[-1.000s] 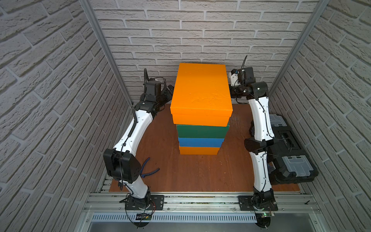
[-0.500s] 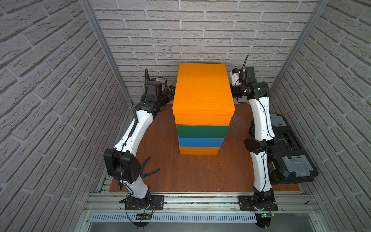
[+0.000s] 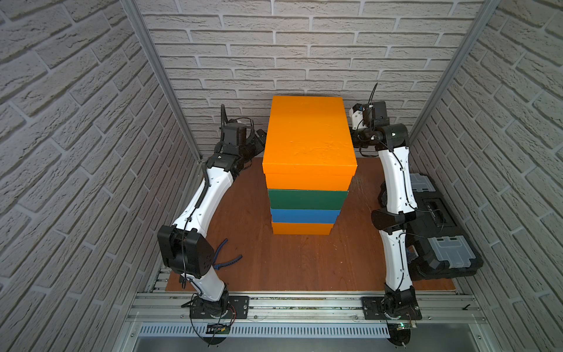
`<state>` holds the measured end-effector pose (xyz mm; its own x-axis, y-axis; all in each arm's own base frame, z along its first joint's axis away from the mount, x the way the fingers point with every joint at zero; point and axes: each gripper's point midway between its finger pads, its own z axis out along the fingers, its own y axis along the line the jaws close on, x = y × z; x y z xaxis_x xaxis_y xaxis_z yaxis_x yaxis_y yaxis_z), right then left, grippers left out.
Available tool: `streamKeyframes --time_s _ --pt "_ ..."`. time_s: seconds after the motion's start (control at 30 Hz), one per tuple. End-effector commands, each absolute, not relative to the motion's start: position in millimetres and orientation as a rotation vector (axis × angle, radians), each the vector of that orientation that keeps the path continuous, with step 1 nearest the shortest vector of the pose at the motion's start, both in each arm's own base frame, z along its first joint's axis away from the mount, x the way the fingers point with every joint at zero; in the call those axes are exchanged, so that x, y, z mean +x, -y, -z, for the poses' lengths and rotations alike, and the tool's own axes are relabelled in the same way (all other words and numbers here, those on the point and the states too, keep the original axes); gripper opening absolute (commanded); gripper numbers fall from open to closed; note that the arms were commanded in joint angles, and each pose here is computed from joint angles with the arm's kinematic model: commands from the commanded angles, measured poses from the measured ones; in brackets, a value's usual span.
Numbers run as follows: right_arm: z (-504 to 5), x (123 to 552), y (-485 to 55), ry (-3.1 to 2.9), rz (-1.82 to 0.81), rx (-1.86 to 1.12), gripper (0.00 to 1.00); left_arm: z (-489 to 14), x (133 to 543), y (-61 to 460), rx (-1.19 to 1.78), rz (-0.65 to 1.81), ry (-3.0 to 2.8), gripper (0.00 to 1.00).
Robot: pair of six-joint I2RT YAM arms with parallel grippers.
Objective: Stack the shoeboxes
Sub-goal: Adjust the shoebox, then reset both arms
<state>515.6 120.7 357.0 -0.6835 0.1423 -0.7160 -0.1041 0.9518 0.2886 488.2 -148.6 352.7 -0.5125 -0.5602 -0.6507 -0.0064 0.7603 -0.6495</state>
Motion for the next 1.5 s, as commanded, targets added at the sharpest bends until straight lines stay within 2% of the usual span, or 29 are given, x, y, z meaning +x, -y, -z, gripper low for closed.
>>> streamKeyframes --time_s 0.0,0.43,0.7,0.93,1.23,1.4,1.47 --pt "-392 507 -129 -2.195 -0.459 -0.007 0.13 -364 479 160 -0.369 0.767 -1.984 0.98" --pt "-398 496 -111 -2.206 -0.429 0.017 0.13 -378 466 123 -0.434 0.712 -1.933 0.98" --pt "-408 458 -63 -2.247 -0.267 0.115 0.12 -394 434 57 -0.53 0.596 -1.881 0.98" --pt "-423 394 -26 -2.294 -0.093 0.225 0.11 -380 389 15 -0.632 0.529 -1.869 0.98" --pt "-481 291 -7 -2.173 -0.067 0.264 0.12 -347 355 9 -0.702 0.535 -1.909 0.98" --pt "-460 237 3 -2.254 -0.019 0.282 0.12 -329 343 10 -0.724 0.545 -1.932 0.98" --pt "-443 219 2 -2.163 -0.075 0.293 0.14 -322 338 10 -0.731 0.543 -1.945 0.98"
